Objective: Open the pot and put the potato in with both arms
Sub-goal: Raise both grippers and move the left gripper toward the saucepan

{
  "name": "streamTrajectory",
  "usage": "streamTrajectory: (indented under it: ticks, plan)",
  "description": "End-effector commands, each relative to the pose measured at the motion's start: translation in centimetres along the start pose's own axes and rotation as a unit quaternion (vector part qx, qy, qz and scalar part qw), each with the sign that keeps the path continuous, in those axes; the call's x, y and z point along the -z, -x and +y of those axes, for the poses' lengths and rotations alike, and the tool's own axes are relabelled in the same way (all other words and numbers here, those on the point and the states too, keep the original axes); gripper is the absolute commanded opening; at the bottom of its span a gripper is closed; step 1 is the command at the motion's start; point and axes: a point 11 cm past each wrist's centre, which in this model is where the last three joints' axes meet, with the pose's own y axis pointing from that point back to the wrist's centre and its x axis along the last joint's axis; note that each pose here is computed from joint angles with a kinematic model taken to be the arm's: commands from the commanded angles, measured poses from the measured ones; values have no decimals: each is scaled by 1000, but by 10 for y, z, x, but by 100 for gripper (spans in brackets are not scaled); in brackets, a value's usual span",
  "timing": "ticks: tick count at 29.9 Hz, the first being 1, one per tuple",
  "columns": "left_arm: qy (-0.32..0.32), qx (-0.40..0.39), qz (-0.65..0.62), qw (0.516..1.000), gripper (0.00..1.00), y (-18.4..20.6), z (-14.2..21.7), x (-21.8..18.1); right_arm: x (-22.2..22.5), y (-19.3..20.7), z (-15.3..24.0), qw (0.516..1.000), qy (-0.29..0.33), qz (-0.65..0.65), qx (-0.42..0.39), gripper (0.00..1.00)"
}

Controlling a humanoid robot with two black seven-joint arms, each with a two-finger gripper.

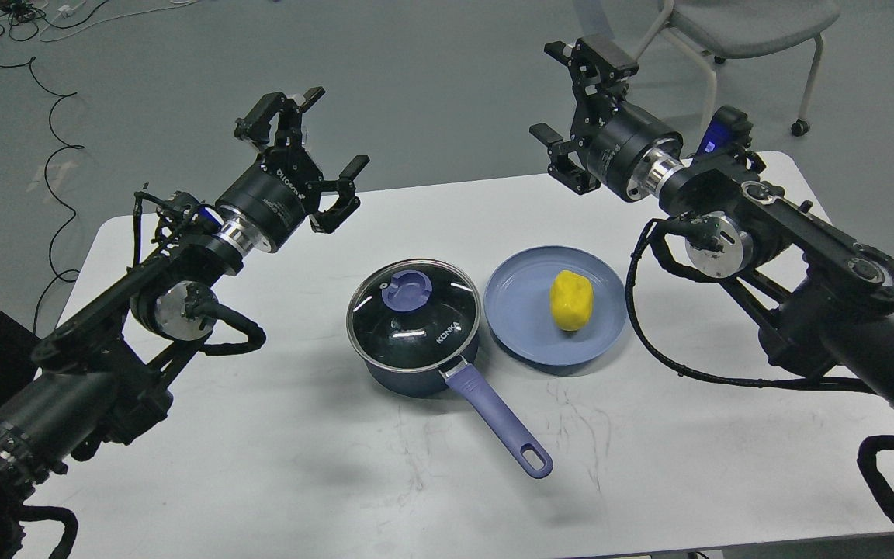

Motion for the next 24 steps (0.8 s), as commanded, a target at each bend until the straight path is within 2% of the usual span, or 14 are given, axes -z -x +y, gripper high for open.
streamTrajectory:
  ticks: [1, 5, 17, 24]
  plan:
    - [2, -1, 0, 1000, 98, 0, 0, -1, -5, -6, 4, 1000, 4, -7, -8, 100]
    - [0, 0, 3, 1000, 98, 2, -2, 1, -15, -9, 9, 1000, 10, -16, -13, 100]
    - [0, -18, -1, 1000, 98, -7, 4, 1, -7, -25, 16, 1000, 3, -12, -17, 100]
    - [-8, -64, -9, 998, 98, -36, 12, 6, -13, -46, 18, 999, 16, 0, -41, 100]
